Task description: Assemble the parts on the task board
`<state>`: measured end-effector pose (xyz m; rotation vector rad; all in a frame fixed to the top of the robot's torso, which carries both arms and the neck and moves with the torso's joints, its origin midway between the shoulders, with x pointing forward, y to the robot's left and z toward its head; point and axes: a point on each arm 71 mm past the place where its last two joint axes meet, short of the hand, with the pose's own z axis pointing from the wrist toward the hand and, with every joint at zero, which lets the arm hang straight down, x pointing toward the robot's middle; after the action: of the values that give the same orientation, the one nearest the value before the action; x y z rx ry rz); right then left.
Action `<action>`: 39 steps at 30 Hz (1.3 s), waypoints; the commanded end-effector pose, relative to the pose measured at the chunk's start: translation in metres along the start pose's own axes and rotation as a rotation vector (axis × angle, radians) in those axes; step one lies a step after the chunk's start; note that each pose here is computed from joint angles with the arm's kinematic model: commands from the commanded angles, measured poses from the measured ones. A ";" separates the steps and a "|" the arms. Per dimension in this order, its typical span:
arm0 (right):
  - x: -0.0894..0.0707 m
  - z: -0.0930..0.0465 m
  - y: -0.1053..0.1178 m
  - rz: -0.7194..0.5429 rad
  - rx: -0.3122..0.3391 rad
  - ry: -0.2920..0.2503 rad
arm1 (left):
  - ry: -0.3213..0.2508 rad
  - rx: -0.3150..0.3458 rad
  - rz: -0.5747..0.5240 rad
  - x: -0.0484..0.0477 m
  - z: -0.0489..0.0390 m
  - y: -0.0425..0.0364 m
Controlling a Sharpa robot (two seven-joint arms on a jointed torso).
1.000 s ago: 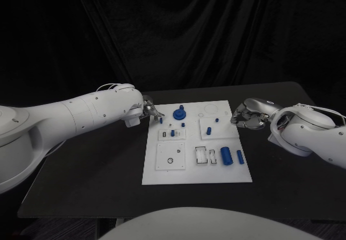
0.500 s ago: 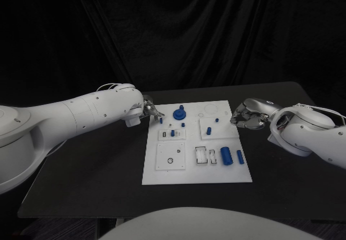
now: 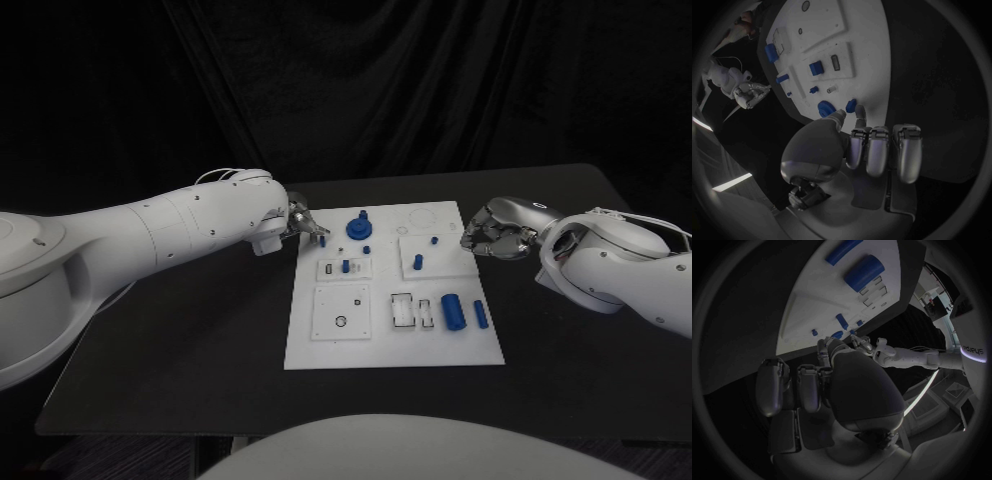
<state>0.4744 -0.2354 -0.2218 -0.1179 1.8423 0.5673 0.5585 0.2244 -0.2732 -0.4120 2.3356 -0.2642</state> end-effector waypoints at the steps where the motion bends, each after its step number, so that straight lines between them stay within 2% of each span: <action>1: 0.001 0.000 0.000 0.000 -0.001 -0.001 | 0.016 0.015 0.010 0.0028 0.0008 -0.0016; 39: 0.002 0.000 0.000 -0.001 0.003 0.007 | 0.026 0.035 0.013 0.0061 0.0015 -0.0042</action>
<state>0.4743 -0.2351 -0.2224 -0.1194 1.8451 0.5681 0.5573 0.2211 -0.2756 -0.3989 2.3442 -0.2836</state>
